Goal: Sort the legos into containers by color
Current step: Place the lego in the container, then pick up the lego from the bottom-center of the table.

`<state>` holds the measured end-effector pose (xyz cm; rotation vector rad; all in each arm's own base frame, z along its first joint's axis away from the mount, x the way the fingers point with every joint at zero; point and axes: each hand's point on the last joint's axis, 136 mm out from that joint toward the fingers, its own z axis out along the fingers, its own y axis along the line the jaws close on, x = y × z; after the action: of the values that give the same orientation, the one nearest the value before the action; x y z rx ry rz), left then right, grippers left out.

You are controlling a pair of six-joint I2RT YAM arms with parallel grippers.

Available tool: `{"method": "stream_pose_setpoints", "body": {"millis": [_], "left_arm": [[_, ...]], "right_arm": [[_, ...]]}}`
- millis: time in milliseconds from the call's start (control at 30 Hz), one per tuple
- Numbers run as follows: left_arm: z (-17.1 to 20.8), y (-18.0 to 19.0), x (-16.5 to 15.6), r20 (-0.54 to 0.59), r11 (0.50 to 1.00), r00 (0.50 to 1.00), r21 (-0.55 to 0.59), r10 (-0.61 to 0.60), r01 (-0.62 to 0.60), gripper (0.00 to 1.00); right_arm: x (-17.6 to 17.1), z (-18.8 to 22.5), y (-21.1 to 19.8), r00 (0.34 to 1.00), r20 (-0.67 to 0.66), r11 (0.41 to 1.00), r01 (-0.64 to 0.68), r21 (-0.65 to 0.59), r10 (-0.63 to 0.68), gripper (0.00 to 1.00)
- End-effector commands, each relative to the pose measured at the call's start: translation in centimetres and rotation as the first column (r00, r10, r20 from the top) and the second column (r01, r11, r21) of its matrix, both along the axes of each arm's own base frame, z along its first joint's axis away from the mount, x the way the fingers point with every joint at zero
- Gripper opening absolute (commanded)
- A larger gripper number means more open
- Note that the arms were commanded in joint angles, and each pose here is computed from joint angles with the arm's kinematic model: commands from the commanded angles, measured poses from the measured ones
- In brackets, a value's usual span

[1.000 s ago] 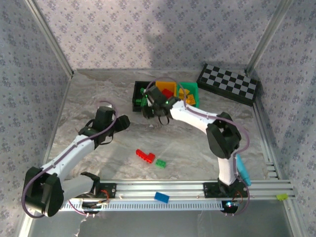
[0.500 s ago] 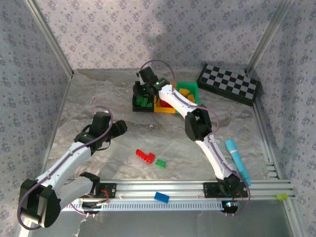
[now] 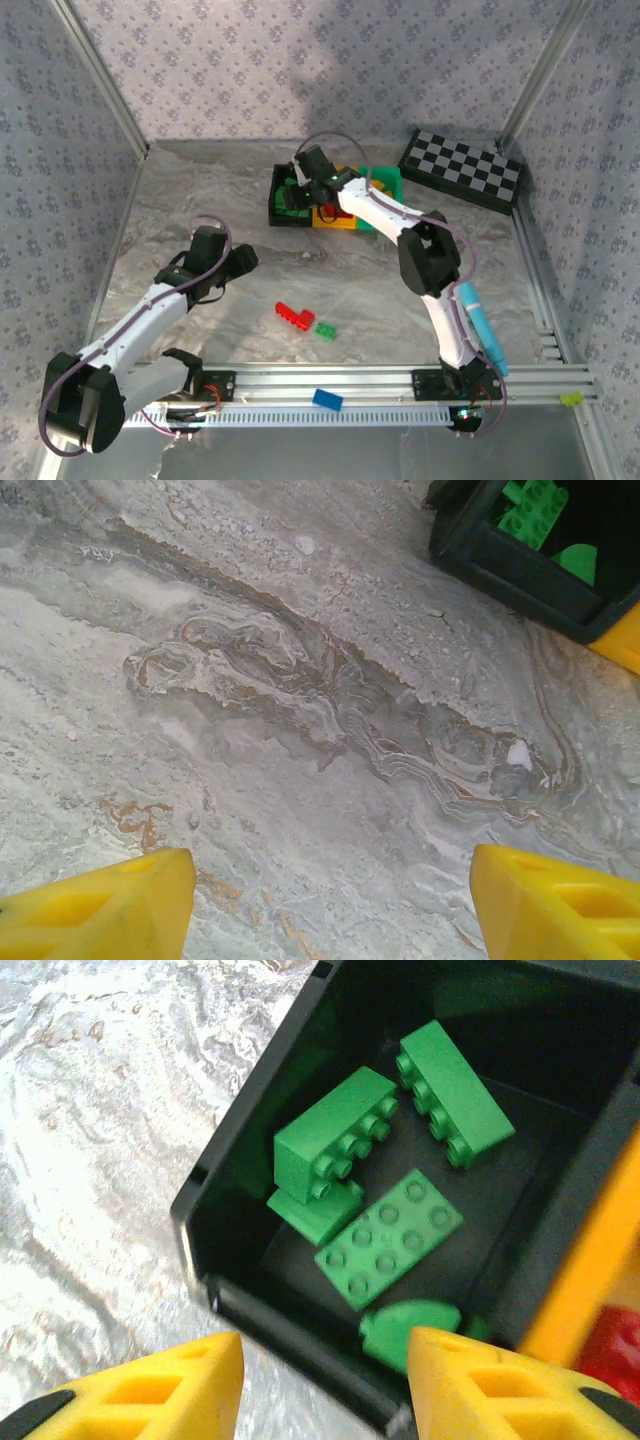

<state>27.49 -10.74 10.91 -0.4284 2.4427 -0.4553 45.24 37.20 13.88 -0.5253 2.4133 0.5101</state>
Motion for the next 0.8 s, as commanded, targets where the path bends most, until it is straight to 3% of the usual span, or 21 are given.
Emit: {"method": "stream_pose_setpoints", "body": {"millis": [0, 467, 767], "left_arm": [[1.0, -0.2, 1.1, 0.034, 1.000, 0.999, -0.010, 0.008, -0.008, 0.73], [-0.1, -1.5, 3.5, 0.032, 1.000, 0.999, -0.019, -0.005, 0.006, 0.72], [-1.2, -3.9, 5.2, 0.009, 0.995, 0.997, -0.065, -0.080, 0.081, 0.72]], "right_arm": [[-2.1, 2.8, -0.4, 0.996, 0.076, 0.999, -0.047, -0.002, 0.047, 0.48], [-14.3, -0.9, -4.0, 0.989, 0.018, 0.980, -0.141, -0.140, 0.145, 0.46], [-18.2, -3.3, -5.9, 0.990, -0.001, 0.966, -0.139, -0.218, 0.142, 0.46]]}}
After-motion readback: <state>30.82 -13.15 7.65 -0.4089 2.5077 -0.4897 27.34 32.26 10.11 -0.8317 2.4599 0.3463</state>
